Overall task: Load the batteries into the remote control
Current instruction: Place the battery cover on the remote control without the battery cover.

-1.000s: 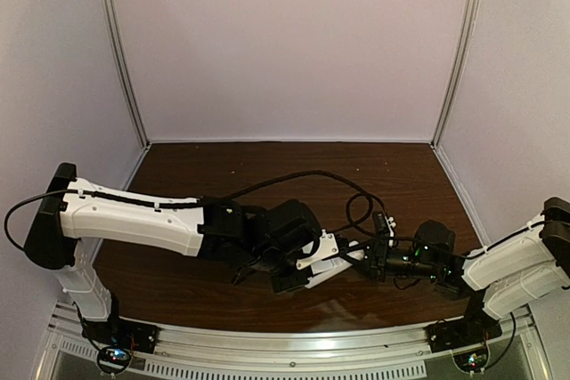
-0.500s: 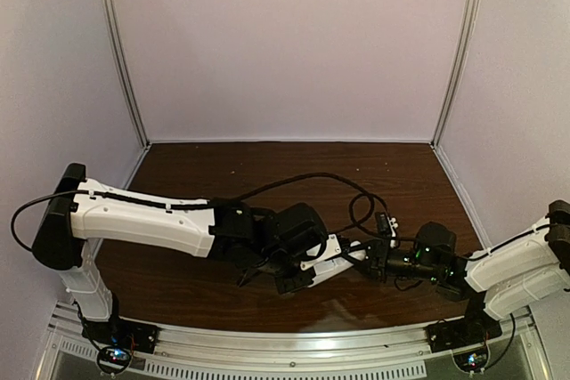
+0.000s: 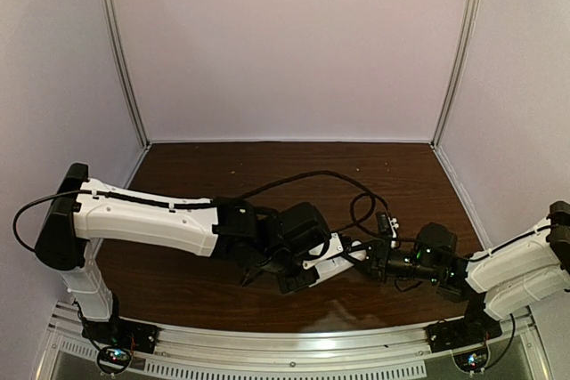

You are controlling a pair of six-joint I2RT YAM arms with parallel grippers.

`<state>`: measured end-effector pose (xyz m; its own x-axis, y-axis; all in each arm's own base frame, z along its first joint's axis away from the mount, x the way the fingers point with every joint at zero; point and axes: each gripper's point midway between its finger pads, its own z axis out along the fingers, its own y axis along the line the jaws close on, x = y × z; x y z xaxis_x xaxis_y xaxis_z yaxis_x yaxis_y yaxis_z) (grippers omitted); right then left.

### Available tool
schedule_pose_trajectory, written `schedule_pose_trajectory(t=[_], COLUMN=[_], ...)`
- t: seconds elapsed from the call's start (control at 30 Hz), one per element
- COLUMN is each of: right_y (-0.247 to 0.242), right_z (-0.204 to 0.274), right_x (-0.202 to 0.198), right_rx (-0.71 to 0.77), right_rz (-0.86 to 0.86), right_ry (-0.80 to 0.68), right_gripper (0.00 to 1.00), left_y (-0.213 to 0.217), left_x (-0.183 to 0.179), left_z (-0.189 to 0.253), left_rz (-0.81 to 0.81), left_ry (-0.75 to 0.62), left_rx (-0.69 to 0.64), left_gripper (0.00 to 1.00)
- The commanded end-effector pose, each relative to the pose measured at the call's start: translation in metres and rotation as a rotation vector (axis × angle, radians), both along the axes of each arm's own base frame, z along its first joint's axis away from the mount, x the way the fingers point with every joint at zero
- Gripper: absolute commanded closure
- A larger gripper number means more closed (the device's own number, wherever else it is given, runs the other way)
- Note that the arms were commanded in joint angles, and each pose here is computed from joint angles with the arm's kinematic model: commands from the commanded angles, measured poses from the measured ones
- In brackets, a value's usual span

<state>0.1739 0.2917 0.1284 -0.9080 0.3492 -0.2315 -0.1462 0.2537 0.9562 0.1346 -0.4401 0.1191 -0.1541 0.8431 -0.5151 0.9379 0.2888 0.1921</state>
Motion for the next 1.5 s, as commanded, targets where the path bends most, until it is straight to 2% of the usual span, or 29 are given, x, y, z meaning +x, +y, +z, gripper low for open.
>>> schedule_pose_trajectory(t=[0.0, 0.27, 0.43, 0.6, 0.97, 1.47], right_y=[-0.001, -0.002, -0.001, 0.003, 0.005, 0.006], right_z=[0.006, 0.006, 0.006, 0.011, 0.018, 0.022], right_x=[-0.002, -0.005, -0.005, -0.005, -0.007, -0.009], right_rx=[0.034, 0.051, 0.069, 0.096, 0.113, 0.131], right_rz=[-0.005, 0.003, 0.007, 0.023, 0.037, 0.052], right_ry=[-0.016, -0.013, -0.013, -0.019, -0.036, -0.047], right_gripper=[1.0, 1.0, 1.0, 1.0, 1.0, 1.0], left_y=[-0.003, -0.007, -0.013, -0.018, -0.022, -0.03], left_x=[0.002, 0.003, -0.01, -0.005, 0.013, 0.008], left_z=[0.003, 0.015, 0.029, 0.036, 0.038, 0.023], left_rz=[0.018, 0.002, -0.062, -0.048, -0.004, -0.029], left_ry=[-0.007, -0.004, 0.03, 0.025, 0.037, 0.097], left_rx=[-0.008, -0.051, -0.134, -0.177, -0.217, -0.225], left_gripper=[0.59, 0.57, 0.51, 0.48, 0.42, 0.39])
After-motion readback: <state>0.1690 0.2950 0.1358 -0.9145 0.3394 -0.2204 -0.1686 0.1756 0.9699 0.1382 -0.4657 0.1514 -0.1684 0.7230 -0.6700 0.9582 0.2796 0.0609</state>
